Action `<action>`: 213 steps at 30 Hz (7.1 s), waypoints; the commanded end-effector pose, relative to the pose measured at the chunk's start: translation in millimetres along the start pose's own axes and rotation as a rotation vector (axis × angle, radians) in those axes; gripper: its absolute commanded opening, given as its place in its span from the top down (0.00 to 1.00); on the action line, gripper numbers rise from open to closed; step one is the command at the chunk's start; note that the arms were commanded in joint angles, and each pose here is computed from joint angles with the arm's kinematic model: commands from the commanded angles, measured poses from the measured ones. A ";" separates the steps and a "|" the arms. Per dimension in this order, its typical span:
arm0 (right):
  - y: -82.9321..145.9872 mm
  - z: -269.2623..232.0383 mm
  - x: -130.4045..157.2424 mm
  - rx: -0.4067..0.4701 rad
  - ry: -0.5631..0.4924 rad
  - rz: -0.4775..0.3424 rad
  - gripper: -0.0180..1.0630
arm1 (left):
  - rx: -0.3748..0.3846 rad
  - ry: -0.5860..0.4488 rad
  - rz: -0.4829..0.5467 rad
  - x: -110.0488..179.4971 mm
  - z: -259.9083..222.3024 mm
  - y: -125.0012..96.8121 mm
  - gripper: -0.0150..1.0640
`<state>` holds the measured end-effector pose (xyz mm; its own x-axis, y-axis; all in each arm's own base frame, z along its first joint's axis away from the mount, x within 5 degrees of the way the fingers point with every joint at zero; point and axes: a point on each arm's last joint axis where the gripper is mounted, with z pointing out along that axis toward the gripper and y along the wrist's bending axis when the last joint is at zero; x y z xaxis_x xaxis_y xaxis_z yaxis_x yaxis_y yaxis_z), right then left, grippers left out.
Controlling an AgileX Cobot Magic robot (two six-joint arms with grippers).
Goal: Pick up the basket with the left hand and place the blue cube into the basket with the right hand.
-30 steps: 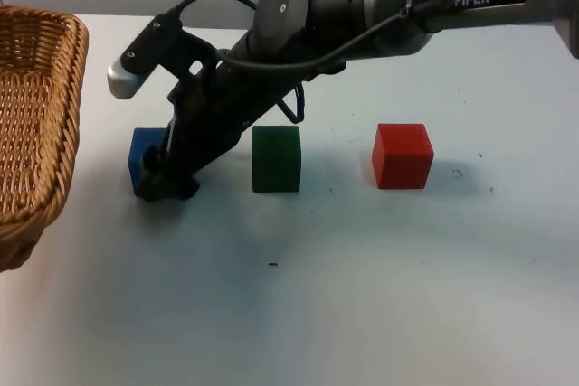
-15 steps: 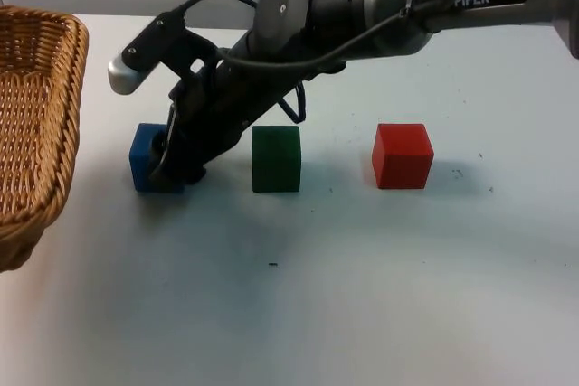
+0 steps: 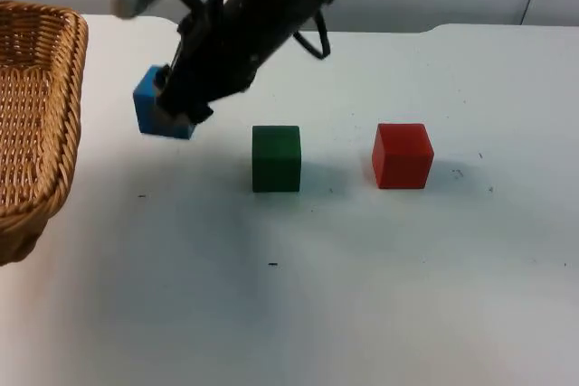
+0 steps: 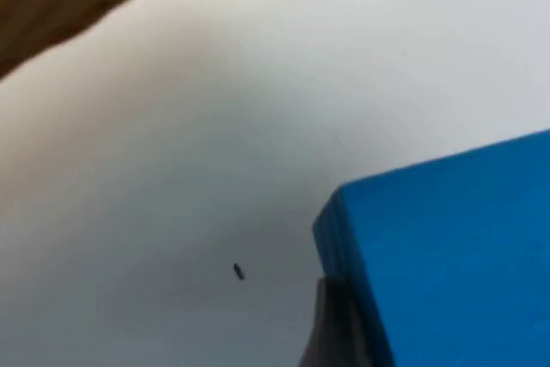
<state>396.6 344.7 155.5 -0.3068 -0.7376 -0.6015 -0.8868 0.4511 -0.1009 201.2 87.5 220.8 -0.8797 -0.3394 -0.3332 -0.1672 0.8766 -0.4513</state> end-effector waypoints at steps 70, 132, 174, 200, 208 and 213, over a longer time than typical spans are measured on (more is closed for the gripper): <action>117.0 -39.5 -73.4 -0.098 -0.232 -0.131 0.43 | 0.111 0.017 0.060 -2.7 4.2 -23.2 0.99; 113.6 -239.6 -88.8 -0.070 -0.141 -0.259 0.26 | 0.179 0.056 -0.007 -52.0 69.0 23.9 0.99; 113.3 -239.5 -89.4 -0.064 -0.148 -0.275 0.26 | 0.223 0.082 -0.016 -50.0 110.1 45.9 0.18; 113.0 -293.4 -93.2 -0.013 -0.267 -0.282 0.26 | 0.048 -0.375 0.228 -56.0 -41.7 -42.6 0.18; 114.4 -318.8 -84.4 -0.007 -0.245 -0.296 0.26 | -0.038 -0.639 0.305 -7.7 -119.2 -97.4 0.18; 117.0 -315.9 -65.8 0.011 -0.266 -0.287 0.26 | -0.023 -0.764 0.410 29.8 -146.8 -131.8 0.18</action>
<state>207.2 290.6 436.0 0.0479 -0.6893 -0.7229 -0.9232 0.2458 -0.2956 140.6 19.9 388.3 -0.3523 -0.1323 -0.9265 0.0656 0.9840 -0.1654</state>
